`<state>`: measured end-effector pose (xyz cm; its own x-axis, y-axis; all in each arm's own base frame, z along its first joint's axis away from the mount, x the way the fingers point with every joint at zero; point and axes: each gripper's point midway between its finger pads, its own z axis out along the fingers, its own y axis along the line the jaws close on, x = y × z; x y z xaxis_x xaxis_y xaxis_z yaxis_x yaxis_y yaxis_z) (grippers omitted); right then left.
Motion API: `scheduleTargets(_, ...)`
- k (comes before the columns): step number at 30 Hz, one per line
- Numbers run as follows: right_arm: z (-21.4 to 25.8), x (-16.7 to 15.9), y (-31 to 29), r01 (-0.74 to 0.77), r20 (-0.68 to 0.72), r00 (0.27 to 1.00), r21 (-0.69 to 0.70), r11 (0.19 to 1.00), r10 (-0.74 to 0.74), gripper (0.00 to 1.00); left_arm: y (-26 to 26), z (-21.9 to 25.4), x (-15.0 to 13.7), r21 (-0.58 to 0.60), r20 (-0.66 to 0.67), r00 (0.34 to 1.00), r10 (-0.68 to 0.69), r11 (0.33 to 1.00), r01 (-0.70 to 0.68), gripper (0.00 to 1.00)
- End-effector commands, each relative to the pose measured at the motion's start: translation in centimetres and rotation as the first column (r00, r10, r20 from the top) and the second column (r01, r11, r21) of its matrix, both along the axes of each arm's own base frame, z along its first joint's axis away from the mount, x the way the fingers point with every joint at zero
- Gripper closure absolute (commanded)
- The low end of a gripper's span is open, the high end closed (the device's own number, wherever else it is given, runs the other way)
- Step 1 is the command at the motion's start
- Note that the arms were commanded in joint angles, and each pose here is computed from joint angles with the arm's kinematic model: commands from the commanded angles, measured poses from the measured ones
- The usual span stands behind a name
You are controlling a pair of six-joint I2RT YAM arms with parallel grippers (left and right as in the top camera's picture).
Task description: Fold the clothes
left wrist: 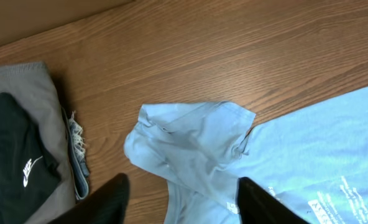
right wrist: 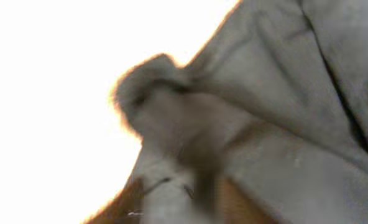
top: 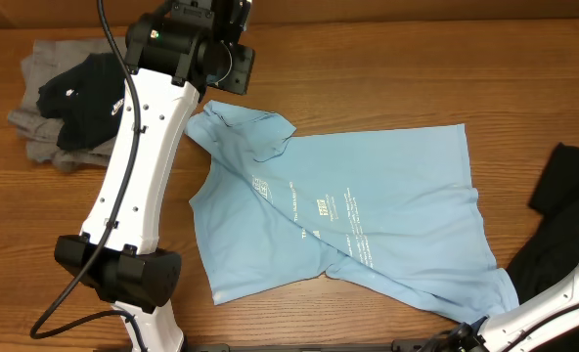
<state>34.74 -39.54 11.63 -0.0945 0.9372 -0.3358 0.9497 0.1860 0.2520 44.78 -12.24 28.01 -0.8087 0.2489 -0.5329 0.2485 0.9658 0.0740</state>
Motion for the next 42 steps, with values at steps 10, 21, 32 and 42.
scheduleTargets(10,1.3,0.9,9.6,-0.188,0.002,0.981,0.289,0.939,0.196,0.43,0.1,0.3,-0.3,-0.012,-0.005,1.0,0.004,1.0,-0.004,0.24)
scheduleTargets(21,-3.3,-3.2,16.9,-0.148,-0.218,0.931,0.504,0.851,0.291,0.43,0.3,-0.1,-0.9,-0.003,-0.032,0.999,0.004,1.0,-0.005,0.16)
scheduleTargets(32,-10.1,-10.9,18.5,0.012,-0.445,0.849,0.556,0.831,0.285,0.43,0.5,-0.4,-1.5,0.006,-0.06,0.998,0.005,1.0,-0.004,0.08)
scheduleTargets(42,-9.1,-17.7,8.9,0.358,-0.557,0.82,0.318,0.878,-0.132,0.44,0.5,-0.5,-1.6,0.013,-0.066,0.998,-0.005,1.0,0.006,0.04)
